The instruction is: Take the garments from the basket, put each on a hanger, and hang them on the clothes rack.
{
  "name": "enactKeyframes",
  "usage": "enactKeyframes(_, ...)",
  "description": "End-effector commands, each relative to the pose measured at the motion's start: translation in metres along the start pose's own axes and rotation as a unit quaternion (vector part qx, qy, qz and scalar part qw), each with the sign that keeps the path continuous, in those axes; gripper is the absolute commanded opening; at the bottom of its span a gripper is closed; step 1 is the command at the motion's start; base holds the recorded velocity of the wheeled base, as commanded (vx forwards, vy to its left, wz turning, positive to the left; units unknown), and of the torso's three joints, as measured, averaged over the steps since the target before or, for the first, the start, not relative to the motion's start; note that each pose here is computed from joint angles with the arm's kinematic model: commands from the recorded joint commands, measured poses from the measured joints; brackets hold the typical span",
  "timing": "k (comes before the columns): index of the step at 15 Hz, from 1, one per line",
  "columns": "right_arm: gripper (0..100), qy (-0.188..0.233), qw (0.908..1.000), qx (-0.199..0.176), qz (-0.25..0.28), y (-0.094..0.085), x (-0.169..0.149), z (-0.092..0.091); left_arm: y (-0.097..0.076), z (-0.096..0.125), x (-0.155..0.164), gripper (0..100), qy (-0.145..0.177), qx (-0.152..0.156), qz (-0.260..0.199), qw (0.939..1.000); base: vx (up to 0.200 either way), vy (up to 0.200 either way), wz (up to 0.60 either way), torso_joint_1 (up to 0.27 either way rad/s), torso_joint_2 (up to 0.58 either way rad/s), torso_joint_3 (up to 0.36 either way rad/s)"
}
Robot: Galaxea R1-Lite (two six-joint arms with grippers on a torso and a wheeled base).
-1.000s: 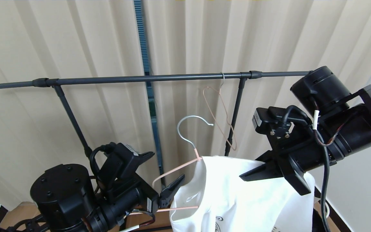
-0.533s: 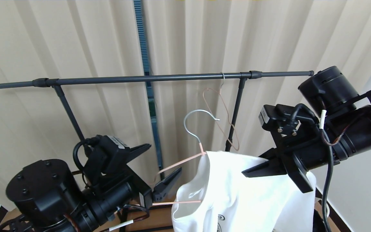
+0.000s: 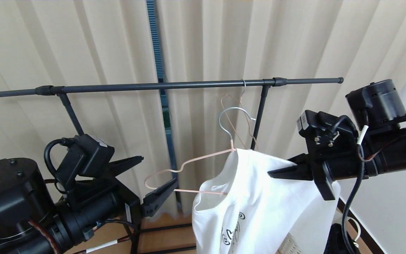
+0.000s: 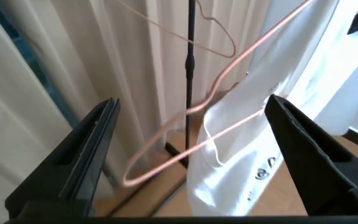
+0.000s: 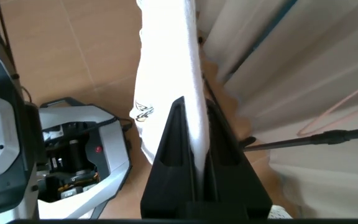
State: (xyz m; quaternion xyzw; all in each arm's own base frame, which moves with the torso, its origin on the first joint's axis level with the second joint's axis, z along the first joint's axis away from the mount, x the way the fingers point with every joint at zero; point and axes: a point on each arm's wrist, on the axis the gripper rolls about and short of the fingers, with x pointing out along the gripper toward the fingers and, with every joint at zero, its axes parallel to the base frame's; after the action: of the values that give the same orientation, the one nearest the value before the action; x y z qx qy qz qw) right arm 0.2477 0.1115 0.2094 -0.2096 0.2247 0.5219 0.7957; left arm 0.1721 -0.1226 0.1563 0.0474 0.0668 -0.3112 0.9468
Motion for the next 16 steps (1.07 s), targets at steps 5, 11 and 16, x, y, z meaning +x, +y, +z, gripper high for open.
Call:
enactKeyframes(5,0,-0.03,0.9991,-0.003,-0.028,0.0,-0.016,0.004,-0.024,-0.01,-0.006,100,0.158,-0.099,0.001,0.9825,0.0,0.0,0.0,0.0,0.0,0.0)
enactKeyframes(11,0,-0.041,0.9984,0.017,-0.034,0.003,-0.022,0.008,-0.05,-0.026,0.055,100,0.221,-0.107,0.011,0.9693,0.0,0.0,0.0,0.0,0.0,0.0)
enactKeyframes(16,0,-0.045,0.9983,0.016,-0.033,0.006,-0.024,0.009,-0.056,-0.034,0.087,100,0.23,-0.125,0.022,0.9649,0.0,0.0,0.0,0.0,0.0,0.0)
